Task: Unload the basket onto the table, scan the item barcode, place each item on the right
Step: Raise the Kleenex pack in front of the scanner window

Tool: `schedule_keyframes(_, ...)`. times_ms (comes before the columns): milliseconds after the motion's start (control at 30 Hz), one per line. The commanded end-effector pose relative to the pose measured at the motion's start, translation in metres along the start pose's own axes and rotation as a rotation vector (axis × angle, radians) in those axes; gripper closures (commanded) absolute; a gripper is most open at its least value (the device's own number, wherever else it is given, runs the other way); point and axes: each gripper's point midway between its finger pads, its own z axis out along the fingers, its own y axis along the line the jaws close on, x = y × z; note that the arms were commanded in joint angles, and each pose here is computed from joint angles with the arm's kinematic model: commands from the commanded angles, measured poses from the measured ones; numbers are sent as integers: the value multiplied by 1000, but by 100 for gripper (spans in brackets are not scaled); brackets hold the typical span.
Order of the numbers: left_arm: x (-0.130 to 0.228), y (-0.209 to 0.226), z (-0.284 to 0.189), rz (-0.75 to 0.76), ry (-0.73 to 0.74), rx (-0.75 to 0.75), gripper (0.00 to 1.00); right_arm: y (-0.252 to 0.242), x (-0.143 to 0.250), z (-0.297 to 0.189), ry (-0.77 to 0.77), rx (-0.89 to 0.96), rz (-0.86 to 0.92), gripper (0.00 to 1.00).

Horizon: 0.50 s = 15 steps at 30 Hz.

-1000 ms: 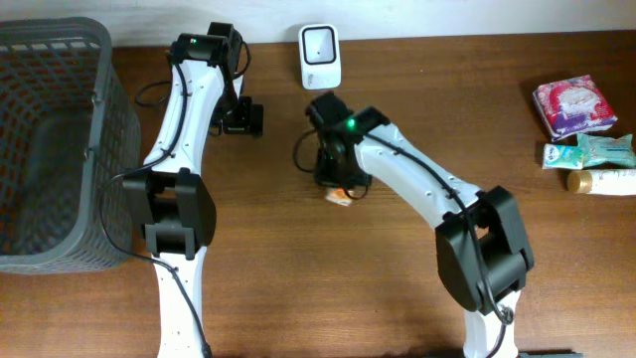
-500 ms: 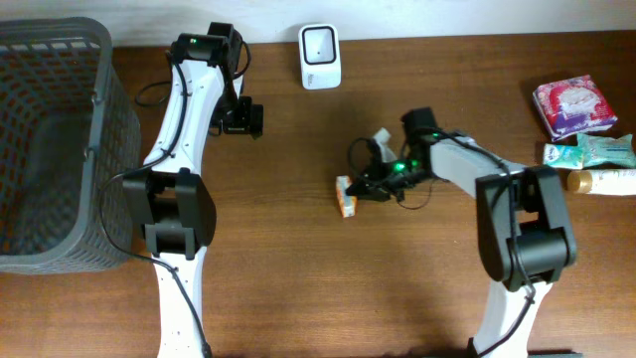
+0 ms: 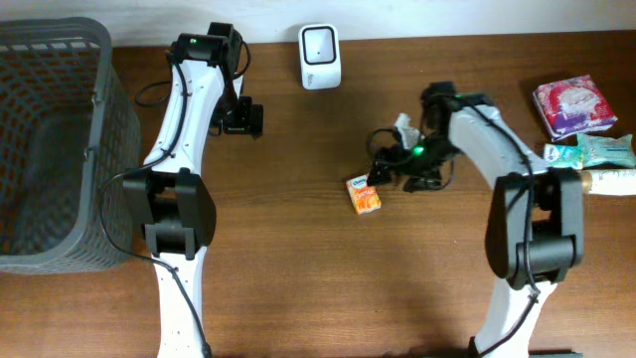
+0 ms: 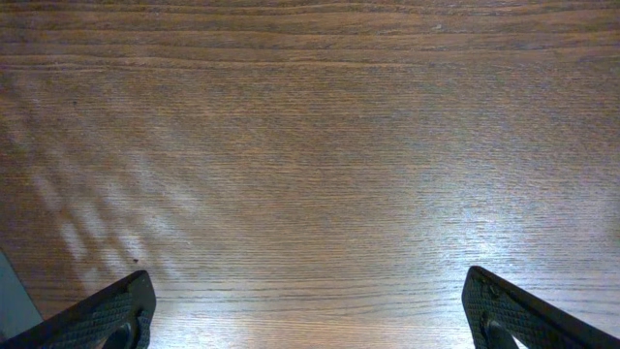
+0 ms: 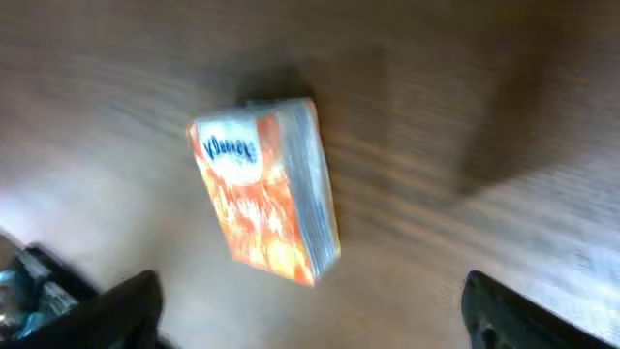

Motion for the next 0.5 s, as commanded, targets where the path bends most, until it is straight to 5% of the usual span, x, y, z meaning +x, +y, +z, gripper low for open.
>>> schedule_keyframes(0, 1, 2, 4, -13, 8, -12, 1, 0, -8, 5, -32, 76, -57, 16)
schedule_keyframes(200, 1, 2, 4, -13, 8, -12, 1, 6, -6, 43, -62, 71, -91, 42)
schedule_keyframes(400, 1, 2, 4, -13, 8, -12, 1, 5, 2, 49, -38, 58, -61, 96)
schedule_keyframes(467, 1, 2, 4, -13, 8, -12, 1, 20, -2, 47, -52, -36, -68, 96)
